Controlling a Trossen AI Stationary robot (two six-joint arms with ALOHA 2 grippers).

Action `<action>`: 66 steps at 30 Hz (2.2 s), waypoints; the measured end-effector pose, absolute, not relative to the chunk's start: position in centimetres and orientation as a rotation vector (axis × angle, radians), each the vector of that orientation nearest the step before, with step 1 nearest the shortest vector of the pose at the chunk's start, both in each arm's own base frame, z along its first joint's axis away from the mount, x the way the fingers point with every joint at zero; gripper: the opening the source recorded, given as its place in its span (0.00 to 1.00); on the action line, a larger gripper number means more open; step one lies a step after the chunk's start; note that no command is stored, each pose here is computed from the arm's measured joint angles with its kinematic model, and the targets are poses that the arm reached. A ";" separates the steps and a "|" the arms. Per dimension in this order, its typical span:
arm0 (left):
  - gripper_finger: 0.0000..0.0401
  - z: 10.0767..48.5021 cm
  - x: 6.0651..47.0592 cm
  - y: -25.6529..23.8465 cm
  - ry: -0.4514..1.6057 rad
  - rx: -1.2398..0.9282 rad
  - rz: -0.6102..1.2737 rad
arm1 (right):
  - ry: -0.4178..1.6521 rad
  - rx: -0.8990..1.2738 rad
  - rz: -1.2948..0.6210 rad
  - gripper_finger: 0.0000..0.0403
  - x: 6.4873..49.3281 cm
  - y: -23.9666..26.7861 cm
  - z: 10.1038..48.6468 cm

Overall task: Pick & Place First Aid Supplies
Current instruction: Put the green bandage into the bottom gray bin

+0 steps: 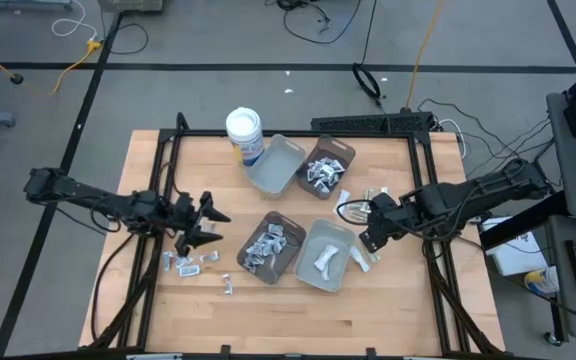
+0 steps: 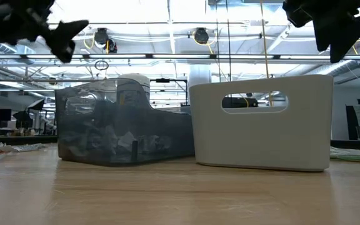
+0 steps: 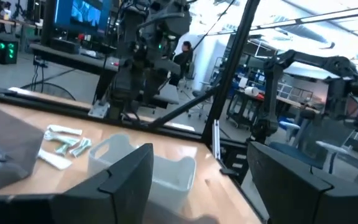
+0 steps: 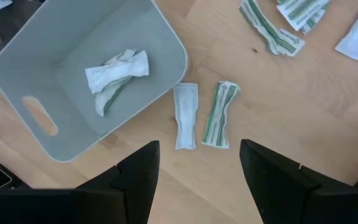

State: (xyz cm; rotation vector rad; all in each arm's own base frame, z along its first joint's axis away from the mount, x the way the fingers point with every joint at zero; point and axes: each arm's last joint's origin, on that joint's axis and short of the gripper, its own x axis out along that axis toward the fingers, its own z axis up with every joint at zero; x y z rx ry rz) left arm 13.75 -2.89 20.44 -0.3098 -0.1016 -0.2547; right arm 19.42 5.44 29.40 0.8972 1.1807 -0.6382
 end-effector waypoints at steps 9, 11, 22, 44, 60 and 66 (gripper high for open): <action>0.67 18.4 12.0 -2.5 -0.120 -0.268 -0.242 | 1.171 0.927 -0.664 0.54 19.4 5.4 29.4; 0.66 18.3 11.9 -2.5 -0.110 -0.255 -0.240 | 1.168 0.927 -0.671 0.54 19.4 5.4 29.4; 0.66 17.1 11.5 -2.4 0.021 -0.289 -0.227 | 1.217 0.974 -0.693 0.52 19.2 5.5 23.4; 0.66 18.5 9.5 -2.0 -0.149 -0.289 -0.249 | 1.155 1.040 -0.644 0.52 18.2 5.3 15.8; 0.66 19.0 9.2 -1.9 -0.196 -0.320 -0.257 | 1.194 1.020 -0.615 0.45 18.6 5.4 14.1; 0.66 19.0 9.3 -1.9 -0.186 -0.339 -0.258 | 1.219 1.005 -0.605 0.15 18.4 5.4 14.0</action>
